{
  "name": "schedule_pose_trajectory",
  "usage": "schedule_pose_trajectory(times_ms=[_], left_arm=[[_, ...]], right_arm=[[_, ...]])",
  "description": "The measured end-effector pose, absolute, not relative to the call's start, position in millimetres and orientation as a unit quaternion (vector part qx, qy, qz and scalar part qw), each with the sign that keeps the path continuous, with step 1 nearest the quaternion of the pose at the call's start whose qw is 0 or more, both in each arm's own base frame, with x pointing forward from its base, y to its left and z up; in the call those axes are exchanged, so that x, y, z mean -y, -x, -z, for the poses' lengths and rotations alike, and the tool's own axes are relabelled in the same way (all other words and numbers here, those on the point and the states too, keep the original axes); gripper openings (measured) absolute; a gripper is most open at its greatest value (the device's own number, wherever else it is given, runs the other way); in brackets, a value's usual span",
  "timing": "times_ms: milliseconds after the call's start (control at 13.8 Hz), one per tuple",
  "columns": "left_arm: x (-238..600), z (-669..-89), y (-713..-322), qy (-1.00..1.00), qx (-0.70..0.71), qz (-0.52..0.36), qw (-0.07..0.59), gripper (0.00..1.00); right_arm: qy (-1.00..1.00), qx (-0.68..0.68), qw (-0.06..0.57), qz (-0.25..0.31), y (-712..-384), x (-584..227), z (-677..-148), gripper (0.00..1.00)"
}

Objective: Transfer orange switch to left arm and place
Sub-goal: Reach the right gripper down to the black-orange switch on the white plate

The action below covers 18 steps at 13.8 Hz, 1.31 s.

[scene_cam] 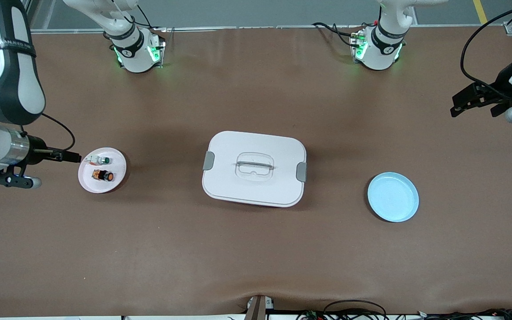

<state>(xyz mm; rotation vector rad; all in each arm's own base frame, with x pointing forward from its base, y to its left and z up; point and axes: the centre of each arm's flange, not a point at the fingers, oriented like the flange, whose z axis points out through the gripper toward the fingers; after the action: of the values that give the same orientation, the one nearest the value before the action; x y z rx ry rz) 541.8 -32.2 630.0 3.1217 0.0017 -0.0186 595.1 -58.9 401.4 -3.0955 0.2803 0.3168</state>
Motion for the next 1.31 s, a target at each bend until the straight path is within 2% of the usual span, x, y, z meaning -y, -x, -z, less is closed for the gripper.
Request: schedule_pose_trajectory(times_ms=[364, 945, 1309], left_arm=[[32, -630, -542, -1.000, -0.001, 0.006, 0.010, 1.00], [32, -630, -542, -1.000, -0.001, 0.006, 0.010, 1.00], [32, -630, -542, -1.000, -0.001, 0.006, 0.010, 1.00]], right_arm=[[0.988, -0.122, 0.031, -0.091, -592, 77, -344, 1.00], [0.991, -0.113, 0.028, -0.067, -604, 81, -267, 1.00], [0.991, -0.113, 0.025, -0.064, -598, 89, -224, 1.00]])
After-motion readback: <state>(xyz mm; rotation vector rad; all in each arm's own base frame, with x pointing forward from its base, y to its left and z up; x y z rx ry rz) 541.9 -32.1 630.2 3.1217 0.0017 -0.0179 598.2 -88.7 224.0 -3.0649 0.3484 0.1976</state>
